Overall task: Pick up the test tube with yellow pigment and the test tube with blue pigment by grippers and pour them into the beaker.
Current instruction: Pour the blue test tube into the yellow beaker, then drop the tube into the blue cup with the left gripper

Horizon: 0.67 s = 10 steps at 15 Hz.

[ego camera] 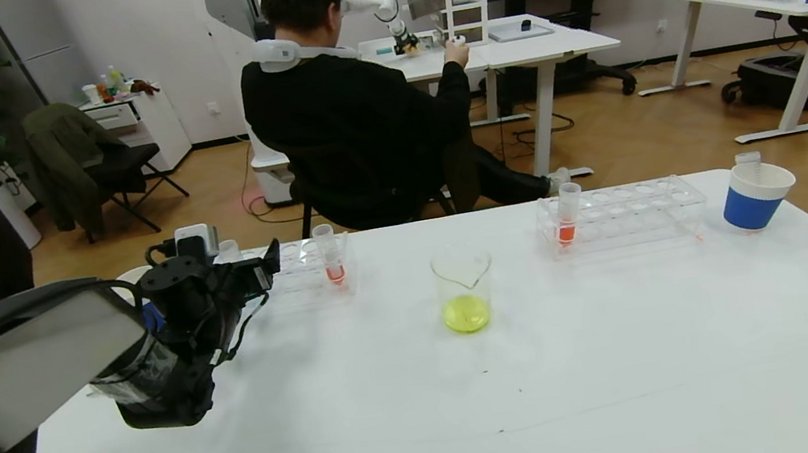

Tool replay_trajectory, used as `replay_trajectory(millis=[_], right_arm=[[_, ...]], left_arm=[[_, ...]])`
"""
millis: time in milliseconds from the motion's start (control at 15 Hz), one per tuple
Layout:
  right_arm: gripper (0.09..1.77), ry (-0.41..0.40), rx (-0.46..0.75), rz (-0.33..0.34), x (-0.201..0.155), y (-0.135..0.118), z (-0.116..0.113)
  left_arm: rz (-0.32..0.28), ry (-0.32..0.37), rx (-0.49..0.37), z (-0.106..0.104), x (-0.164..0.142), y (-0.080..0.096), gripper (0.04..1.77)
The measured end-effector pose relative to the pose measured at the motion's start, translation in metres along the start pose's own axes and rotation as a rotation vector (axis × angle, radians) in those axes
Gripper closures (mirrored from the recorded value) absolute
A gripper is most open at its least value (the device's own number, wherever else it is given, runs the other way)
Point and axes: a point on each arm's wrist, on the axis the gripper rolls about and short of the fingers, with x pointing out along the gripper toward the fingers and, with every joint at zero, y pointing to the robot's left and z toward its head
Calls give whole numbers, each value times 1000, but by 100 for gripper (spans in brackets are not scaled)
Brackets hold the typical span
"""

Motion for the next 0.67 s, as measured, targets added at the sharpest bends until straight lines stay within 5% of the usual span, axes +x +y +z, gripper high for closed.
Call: replay_trajectory(millis=[400,467,533,667], right_arm=[[12,0,0,0,0,0,0],[12,0,0,0,0,0,0],[12,0,0,0,0,0,0],[12,0,0,0,0,0,0]], left_arm=[[13,-1,1,-3,1,0,7],[13,-8,0,-2,1,0,18],[13,-12,0,-1,2,0,45],[16,-8,0,-2,1,0,129]])
